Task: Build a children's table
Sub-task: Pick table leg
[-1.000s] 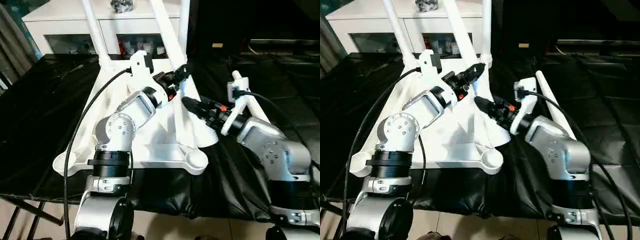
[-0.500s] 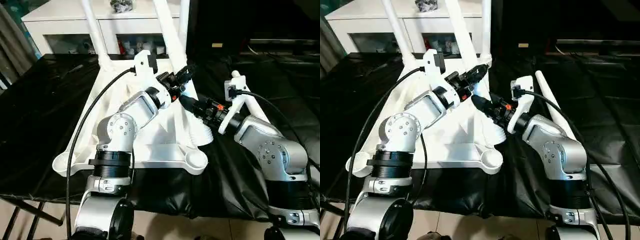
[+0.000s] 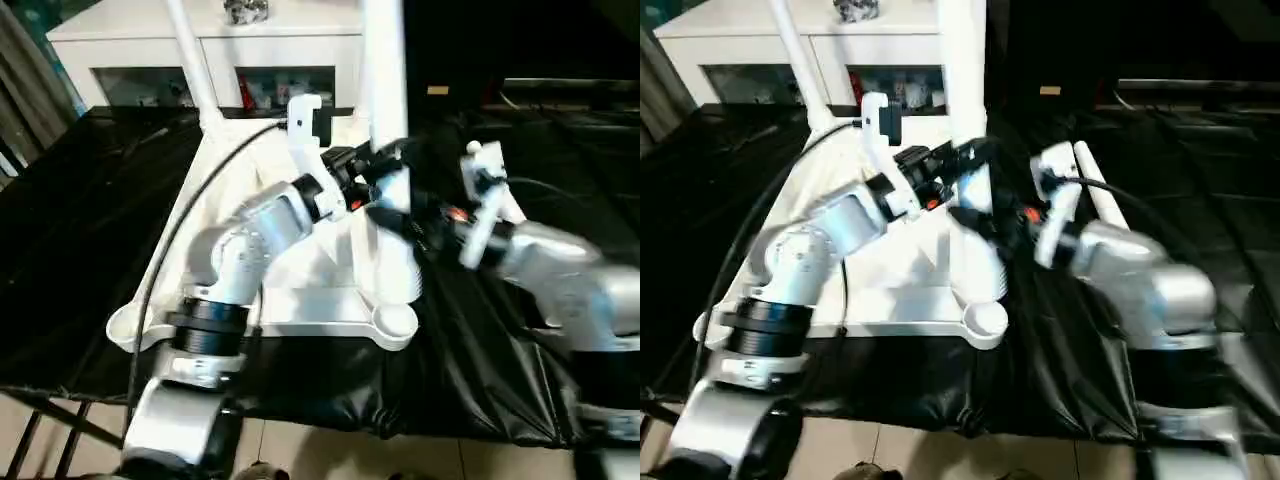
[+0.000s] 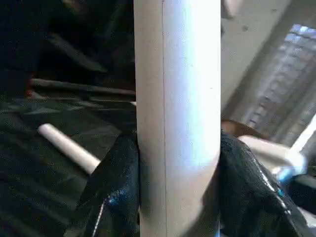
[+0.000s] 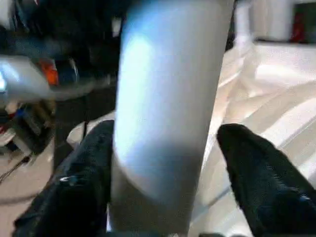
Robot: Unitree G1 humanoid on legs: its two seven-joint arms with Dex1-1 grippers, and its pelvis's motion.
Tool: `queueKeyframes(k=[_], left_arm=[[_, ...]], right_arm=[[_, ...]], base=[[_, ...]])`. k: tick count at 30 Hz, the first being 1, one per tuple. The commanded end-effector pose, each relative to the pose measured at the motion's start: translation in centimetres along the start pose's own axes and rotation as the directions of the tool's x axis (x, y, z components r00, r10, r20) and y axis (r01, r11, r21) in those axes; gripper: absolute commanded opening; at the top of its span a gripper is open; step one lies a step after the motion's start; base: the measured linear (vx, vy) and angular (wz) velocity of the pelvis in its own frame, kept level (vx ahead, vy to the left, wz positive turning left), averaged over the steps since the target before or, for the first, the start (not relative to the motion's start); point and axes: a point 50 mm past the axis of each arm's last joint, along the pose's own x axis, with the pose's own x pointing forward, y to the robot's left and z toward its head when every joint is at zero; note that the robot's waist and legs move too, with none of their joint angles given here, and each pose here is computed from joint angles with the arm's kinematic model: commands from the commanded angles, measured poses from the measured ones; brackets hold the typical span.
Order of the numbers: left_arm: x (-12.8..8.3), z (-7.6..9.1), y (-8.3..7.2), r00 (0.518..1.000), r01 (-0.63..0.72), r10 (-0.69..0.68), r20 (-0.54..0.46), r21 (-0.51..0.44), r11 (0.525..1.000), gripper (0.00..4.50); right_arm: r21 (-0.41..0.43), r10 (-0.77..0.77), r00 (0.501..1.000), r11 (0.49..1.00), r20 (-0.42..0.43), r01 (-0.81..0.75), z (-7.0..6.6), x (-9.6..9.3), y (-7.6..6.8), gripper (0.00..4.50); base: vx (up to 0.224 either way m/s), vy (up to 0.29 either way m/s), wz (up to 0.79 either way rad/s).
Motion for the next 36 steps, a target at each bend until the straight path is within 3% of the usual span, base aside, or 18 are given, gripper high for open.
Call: queueKeyframes(k=[1,8,13,28,29,33,34,36], left_arm=[[-0.1,0.7,-0.5,0.999,0.048,-0.049,0.015,0.032,0.998,1.85],[-0.6,0.5,-1.4,0.988,0.157,-0.157,-0.002,0.021,0.987,1.85],[-0.8,0.3,-1.5,0.982,0.186,-0.186,-0.021,0.023,0.982,1.85],[-1.0,0.2,-1.8,0.971,0.232,-0.23,-0.058,0.036,0.972,1.85],[-1.0,0.1,-1.9,0.97,0.237,-0.235,-0.061,0.035,0.971,1.85],[-1.0,-0.2,-2.2,0.964,0.259,-0.256,-0.075,0.031,0.965,1.85],[-1.0,-0.2,-2.2,0.963,0.261,-0.258,-0.078,0.032,0.965,1.85],[-1.0,-0.3,-2.2,0.963,0.261,-0.258,-0.079,0.033,0.965,1.85]], right_arm=[[-0.004,0.046,0.999,0.999,-0.021,-0.046,0.0,0.1,0.4,3.8],[-0.008,0.123,0.989,0.992,-0.084,-0.124,0.0,-0.2,0.5,4.31],[-0.004,0.179,0.974,0.983,-0.14,-0.181,-0.2,-0.3,0.8,4.32],[0.035,0.252,0.947,0.968,-0.2,-0.25,-0.7,-0.7,1.1,4.32],[0.038,0.251,0.947,0.968,-0.202,-0.249,-0.7,-0.7,1.1,4.05],[0.051,0.257,0.945,0.966,-0.202,-0.252,-0.9,-0.6,1.0,3.93],[0.053,0.259,0.945,0.966,-0.201,-0.254,-0.9,-0.6,1.0,3.65],[0.056,0.263,0.943,0.965,-0.202,-0.257,-0.9,-0.6,1.1,3.57]], base=[[0.0,0.0,0.0],[0.0,0.0,0.0],[0.0,0.0,0.0],[0.0,0.0,0.0],[0.0,0.0,0.0],[0.0,0.0,0.0],[0.0,0.0,0.0],[0.0,0.0,0.0]])
